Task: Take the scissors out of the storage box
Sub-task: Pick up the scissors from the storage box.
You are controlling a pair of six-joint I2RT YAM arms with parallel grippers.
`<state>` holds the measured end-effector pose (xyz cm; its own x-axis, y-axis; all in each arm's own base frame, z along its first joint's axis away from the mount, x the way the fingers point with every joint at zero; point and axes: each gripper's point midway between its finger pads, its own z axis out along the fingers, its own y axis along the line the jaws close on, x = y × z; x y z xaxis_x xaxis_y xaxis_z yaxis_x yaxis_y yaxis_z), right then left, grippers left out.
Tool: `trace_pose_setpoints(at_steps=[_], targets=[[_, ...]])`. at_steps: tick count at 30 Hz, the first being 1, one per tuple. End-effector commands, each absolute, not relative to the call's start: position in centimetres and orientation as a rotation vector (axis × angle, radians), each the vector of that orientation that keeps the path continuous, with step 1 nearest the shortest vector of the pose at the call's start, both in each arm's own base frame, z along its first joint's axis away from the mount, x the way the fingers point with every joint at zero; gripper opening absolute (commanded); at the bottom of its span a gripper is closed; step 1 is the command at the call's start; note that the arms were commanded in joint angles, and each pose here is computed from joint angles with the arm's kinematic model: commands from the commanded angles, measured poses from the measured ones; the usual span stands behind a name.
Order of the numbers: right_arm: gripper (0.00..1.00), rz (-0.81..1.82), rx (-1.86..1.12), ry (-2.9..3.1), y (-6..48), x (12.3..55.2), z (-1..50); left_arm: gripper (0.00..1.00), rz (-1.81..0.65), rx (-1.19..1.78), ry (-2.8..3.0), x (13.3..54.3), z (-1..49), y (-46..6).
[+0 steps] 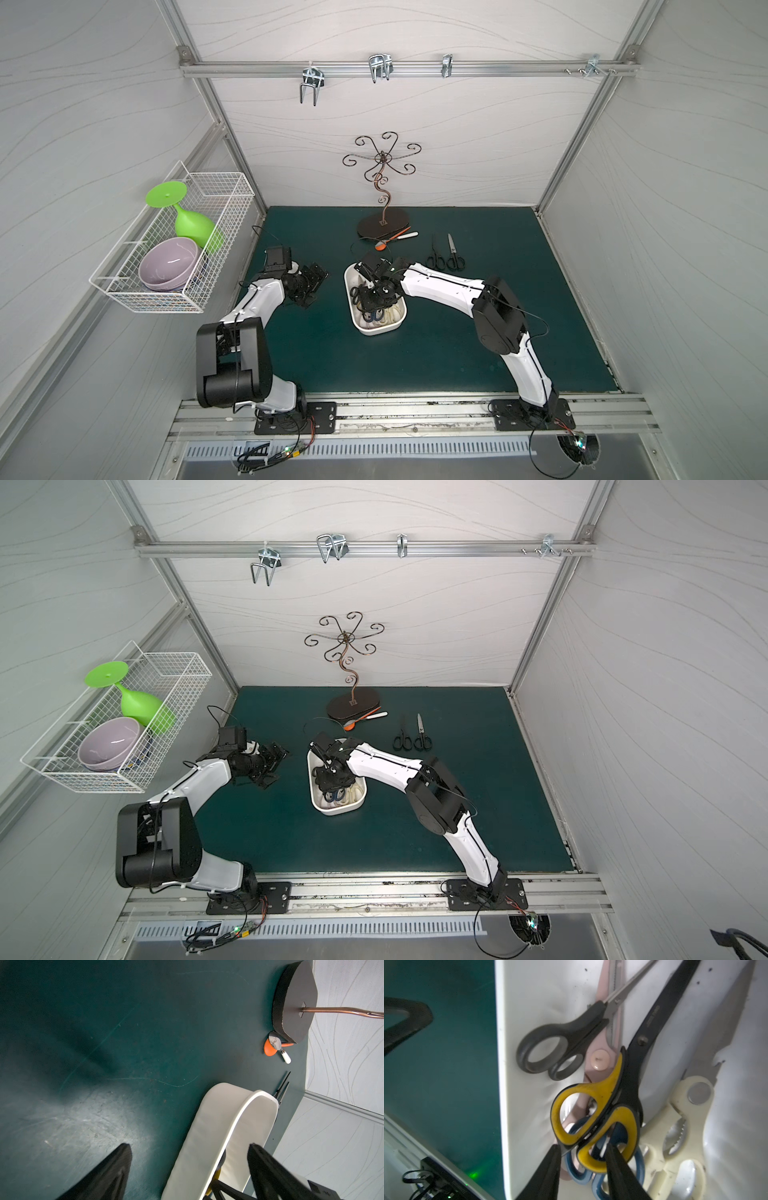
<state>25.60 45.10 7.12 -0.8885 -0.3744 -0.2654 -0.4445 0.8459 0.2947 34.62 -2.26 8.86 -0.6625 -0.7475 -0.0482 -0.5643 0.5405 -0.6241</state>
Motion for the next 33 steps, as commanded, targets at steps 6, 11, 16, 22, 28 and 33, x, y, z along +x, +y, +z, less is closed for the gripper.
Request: trace_pose_setpoints(at_steps=[6, 11, 16, 22, 28, 33], targets=[[0.42, 0.252, -0.654, 2.856, 41.3, 27.1, 5.9, 0.92, -0.852, -1.071, 2.446, 35.0, 9.5, -2.1], [0.41, 0.244, -0.696, 2.84, 42.7, 28.0, 6.2, 0.92, -0.853, -1.073, 2.445, 35.0, 9.4, -2.1], [0.38, 0.25, -0.698, 2.889, 43.0, 27.4, 5.2, 0.92, -0.856, -1.071, 2.444, 35.0, 9.5, -2.1], [0.37, 0.295, -0.685, 2.875, 43.4, 26.8, 6.5, 0.92, -0.866, -1.075, 2.442, 35.1, 9.4, -2.2], [0.38, 0.305, -0.7, 2.842, 44.1, 26.5, 8.7, 0.92, -0.87, -1.077, 2.441, 35.1, 9.5, -2.2], [0.4, 0.27, -0.641, 2.832, 43.5, 26.5, 9.8, 0.92, -0.879, -1.082, 2.439, 35.2, 9.4, -2.3]])
